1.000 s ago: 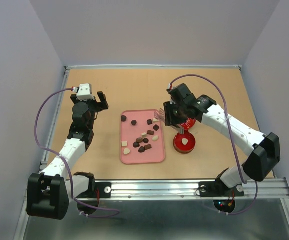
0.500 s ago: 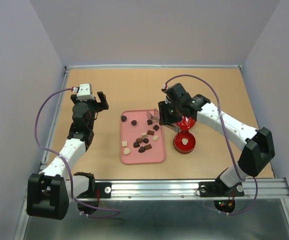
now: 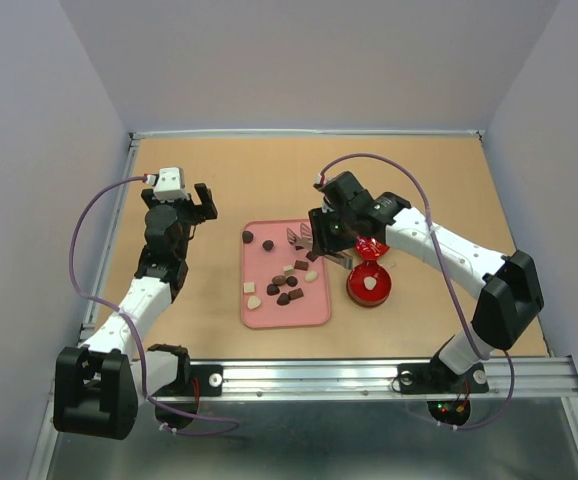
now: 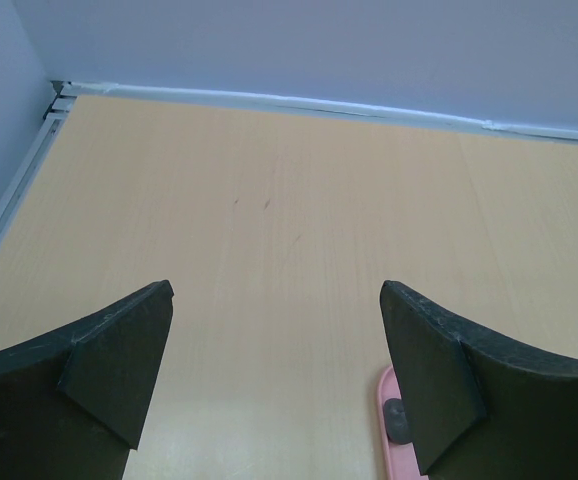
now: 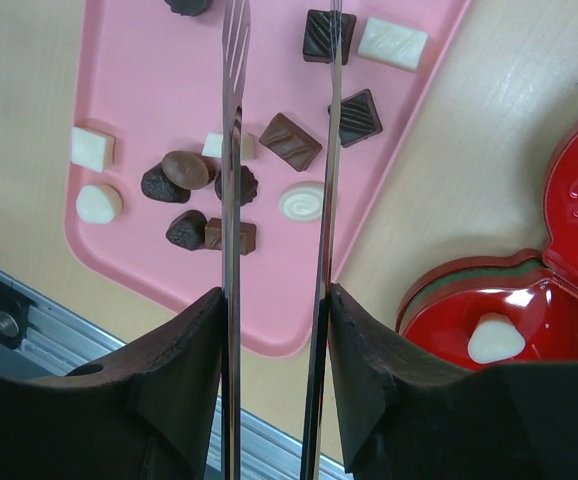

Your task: Pack the chocolate

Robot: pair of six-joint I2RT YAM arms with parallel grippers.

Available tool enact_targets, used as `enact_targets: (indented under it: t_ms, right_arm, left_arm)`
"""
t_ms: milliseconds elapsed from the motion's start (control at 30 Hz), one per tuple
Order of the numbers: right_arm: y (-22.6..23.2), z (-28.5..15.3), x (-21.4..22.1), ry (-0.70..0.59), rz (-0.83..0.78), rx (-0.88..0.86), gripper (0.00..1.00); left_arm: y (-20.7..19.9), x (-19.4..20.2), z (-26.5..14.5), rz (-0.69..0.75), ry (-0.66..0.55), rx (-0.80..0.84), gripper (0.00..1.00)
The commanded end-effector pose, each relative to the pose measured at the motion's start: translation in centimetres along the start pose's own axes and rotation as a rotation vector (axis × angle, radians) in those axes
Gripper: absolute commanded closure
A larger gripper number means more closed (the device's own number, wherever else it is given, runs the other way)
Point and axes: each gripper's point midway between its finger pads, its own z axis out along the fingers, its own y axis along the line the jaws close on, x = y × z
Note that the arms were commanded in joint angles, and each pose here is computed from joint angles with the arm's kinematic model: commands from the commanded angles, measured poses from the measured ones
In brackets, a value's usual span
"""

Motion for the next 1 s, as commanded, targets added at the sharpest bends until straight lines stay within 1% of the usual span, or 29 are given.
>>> enact_targets:
  t_ms: [0, 367, 600, 933, 967]
  right_arm:
    - [0.4, 0.1, -0.9, -0.051, -0.018, 0.001, 0.52]
    - [-0.9, 1.1, 0.4, -0.017, -0.019, 0.05, 0.52]
    - [-1.1, 1.7, 1.3, 0.015, -0.017, 0.049, 0.52]
    - [-0.3, 2.6, 1.8, 0.038, -0.049, 0.054, 0.52]
    - [-0.4, 2.7, 1.8, 0.039, -0.051, 0.062, 0.54]
  left_arm:
    - [0.1, -1.5, -0.2, -0.007, -0.053, 0.001, 0.04]
    - [0.0, -1.6, -0.3, -0.009, -0.054, 0.003, 0.04]
    - [0.0, -1.6, -0.3, -0.009, -0.054, 0.003, 0.04]
    - [0.0, -1.6, -0.3, -0.009, -0.054, 0.003, 0.04]
    - [0.1, -1.6, -0.3, -0.009, -0.056, 0.002, 0.04]
